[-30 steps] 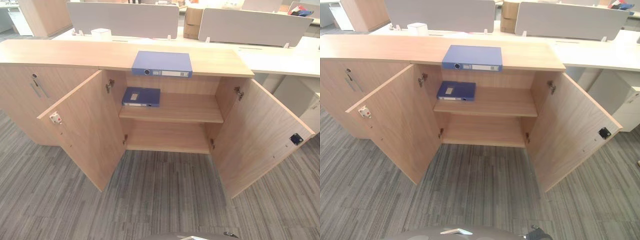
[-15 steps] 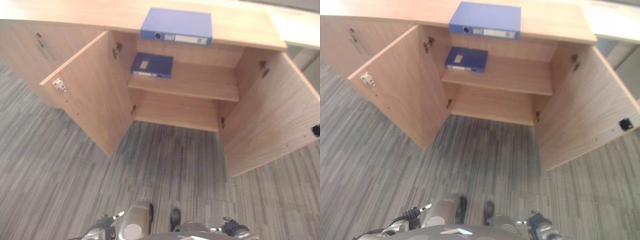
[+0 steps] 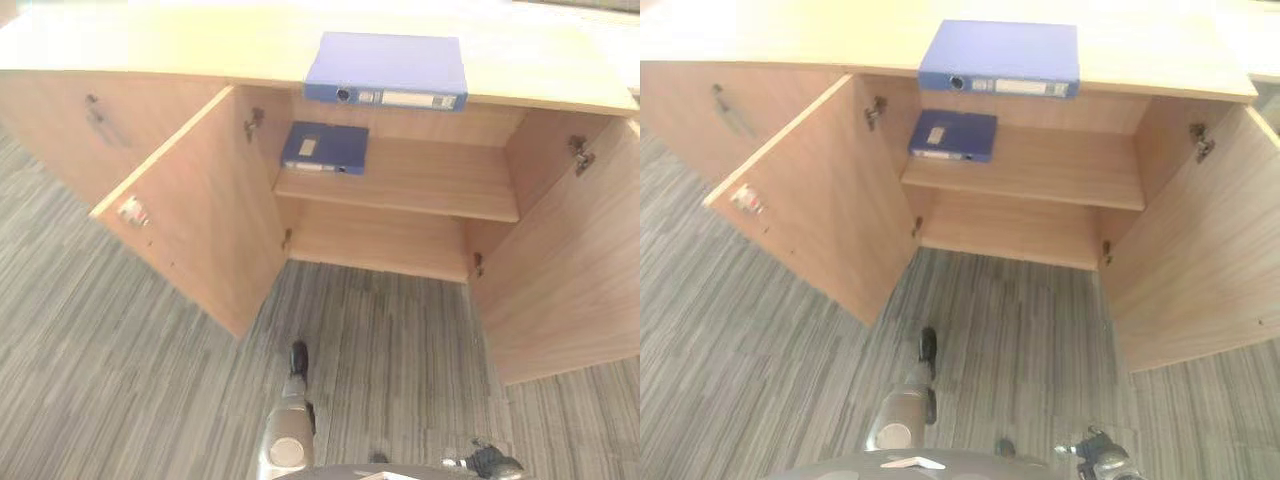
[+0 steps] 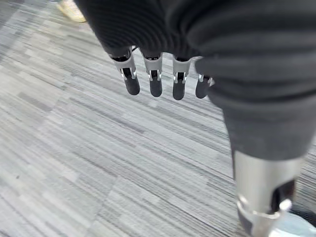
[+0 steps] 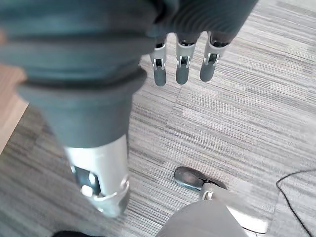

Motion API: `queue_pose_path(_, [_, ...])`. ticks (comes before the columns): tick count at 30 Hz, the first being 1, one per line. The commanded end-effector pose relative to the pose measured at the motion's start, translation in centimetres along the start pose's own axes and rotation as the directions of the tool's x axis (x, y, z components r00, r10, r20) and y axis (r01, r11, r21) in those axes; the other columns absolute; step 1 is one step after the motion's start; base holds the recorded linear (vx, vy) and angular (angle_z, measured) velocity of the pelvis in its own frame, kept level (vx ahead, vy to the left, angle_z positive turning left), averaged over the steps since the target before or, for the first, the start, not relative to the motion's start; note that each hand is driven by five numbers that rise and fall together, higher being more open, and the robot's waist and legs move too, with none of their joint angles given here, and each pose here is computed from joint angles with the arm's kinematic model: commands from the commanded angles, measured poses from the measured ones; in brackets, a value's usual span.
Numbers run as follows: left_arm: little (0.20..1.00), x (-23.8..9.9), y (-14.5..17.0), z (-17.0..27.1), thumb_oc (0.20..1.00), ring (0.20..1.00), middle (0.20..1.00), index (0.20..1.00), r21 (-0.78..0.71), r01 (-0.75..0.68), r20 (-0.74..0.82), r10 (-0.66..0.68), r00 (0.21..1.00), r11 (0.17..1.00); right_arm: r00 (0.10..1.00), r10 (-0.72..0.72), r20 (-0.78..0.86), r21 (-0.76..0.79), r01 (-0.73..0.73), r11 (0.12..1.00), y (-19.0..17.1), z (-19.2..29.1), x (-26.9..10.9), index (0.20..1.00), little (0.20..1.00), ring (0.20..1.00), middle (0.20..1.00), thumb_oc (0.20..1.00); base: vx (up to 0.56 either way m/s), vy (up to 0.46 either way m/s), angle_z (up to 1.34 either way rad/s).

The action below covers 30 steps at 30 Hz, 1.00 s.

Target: Put the empty folder in the office cabinet

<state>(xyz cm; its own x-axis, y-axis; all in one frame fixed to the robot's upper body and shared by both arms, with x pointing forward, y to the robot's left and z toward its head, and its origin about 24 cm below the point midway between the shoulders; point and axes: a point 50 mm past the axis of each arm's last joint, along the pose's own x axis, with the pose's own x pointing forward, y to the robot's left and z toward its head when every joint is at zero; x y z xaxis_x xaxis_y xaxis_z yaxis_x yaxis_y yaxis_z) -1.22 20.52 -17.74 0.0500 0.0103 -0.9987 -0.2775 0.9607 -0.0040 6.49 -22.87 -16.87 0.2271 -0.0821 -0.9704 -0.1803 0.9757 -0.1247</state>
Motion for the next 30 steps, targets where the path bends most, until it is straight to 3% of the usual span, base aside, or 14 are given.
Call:
queue_pose_path(1, [1.0, -0.4, 2.3, 3.4, 1.0, 1.0, 1.0, 1.0, 0.069, -0.075, 0.102, 0.068, 0.992, 0.995, 0.999, 0.005, 0.033, -0.074, -0.002, 0.997, 0.0, 0.2, -0.1, 1.0, 1.0, 1.0, 1.0, 1.0, 0.45, 0.277, -0.63])
queue_pose_path(10, [1.0, -0.9, 1.8, 8.7, 1.0, 1.0, 1.0, 1.0, 0.17, -0.106, 0.236, 0.064, 0.97, 0.98, 0.944, 0.091, 0.316, -0.24, -0.013, 0.971, 2.5, 10.1, -0.4, 1.0, 1.0, 1.0, 1.0, 1.0, 0.21, 0.211, -0.13])
queue_pose_path(14, [1.0, -1.0, 1.8, 9.5, 1.0, 1.0, 1.0, 1.0, 0.212, -0.123, 0.257, 0.066, 0.964, 0.97, 0.942, 0.122, 0.311, -0.386, 0.008, 0.923, 3.2, 10.2, -0.4, 1.0, 1.0, 1.0, 1.0, 1.0, 0.21, -0.021, -0.21])
queue_pose_path(23, [1.0, -1.7, 1.0, 12.7, 1.0, 1.0, 1.0, 1.0, 0.305, -0.177, 0.377, 0.052, 0.925, 0.936, 0.95, 0.107, 0.292, -0.356, 0.005, 0.934, 2.7, 9.1, -0.4, 1.0, 1.0, 1.0, 1.0, 1.0, 0.18, -0.231, 0.07])
queue_pose_path(24, [1.0, -2.6, 2.4, 14.9, 1.0, 1.0, 1.0, 1.0, 0.302, -0.229, 0.419, 0.087, 0.904, 0.925, 0.949, 0.109, 0.297, -0.372, 0.01, 0.928, 2.2, 9.2, -0.5, 1.0, 1.0, 1.0, 1.0, 1.0, 0.11, -0.172, 0.14])
queue_pose_path(26, [1.0, -3.6, 2.2, 16.5, 1.0, 1.0, 1.0, 1.0, 0.312, -0.256, 0.548, 0.047, 0.835, 0.915, 0.944, 0.077, 0.32, -0.349, 0.042, 0.936, 1.2, 9.2, -0.7, 1.0, 1.0, 1.0, 1.0, 1.0, 0.03, -0.187, -0.06])
queue_pose_path(30, [1.0, -3.4, 2.5, 15.6, 1.0, 1.0, 1.0, 1.0, 0.315, -0.326, 0.559, 0.103, 0.822, 0.891, 0.92, 0.058, 0.388, -0.306, 0.068, 0.95, 1.1, 9.4, -1.0, 1.0, 1.0, 1.0, 1.0, 1.0, -0.02, -0.142, -0.09])
